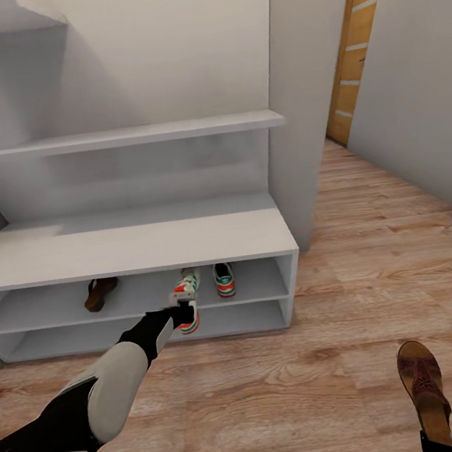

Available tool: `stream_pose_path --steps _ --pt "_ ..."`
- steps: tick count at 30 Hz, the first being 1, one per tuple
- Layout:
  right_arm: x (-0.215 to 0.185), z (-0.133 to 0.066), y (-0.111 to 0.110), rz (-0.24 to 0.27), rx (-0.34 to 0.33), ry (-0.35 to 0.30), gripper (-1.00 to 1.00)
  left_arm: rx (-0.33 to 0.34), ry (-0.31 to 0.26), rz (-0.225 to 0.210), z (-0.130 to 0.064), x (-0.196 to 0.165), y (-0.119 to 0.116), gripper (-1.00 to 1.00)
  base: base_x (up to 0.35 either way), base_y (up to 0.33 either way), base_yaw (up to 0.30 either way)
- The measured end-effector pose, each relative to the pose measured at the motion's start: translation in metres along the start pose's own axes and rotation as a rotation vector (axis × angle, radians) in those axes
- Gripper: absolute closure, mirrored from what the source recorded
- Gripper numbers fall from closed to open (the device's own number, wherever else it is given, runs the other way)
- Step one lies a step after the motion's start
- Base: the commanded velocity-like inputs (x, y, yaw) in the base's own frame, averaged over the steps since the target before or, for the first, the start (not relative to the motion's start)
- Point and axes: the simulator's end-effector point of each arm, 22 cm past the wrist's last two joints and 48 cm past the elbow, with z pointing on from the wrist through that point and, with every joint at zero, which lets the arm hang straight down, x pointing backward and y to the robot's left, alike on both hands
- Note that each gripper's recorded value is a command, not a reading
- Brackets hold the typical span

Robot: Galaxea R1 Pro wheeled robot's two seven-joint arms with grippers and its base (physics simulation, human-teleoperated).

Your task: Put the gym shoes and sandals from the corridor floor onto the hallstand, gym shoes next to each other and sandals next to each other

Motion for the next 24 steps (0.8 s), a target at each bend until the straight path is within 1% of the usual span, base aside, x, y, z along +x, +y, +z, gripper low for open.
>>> stream_pose_path --steps 4,7,15,24 --pt "-0.009 0.002 0.008 0.009 -0.014 -0.020 1.00 0.000 -0.003 0.002 0.000 -0.001 -0.001 1.00 0.000 -0.002 0.000" --pt "-0.007 0.006 0.012 0.014 -0.019 -0.026 1.00 0.000 0.000 0.002 0.004 0.006 0.000 1.00 0.000 0.000 0.000" --pt "0.012 0.016 0.015 0.011 -0.019 -0.018 1.00 0.001 0.009 -0.001 0.019 0.027 0.000 1.00 0.000 0.000 0.000" --pt "0.013 0.017 0.015 0.009 -0.018 -0.016 1.00 0.002 0.012 -0.001 0.020 0.029 0.000 1.00 0.000 0.000 0.000"
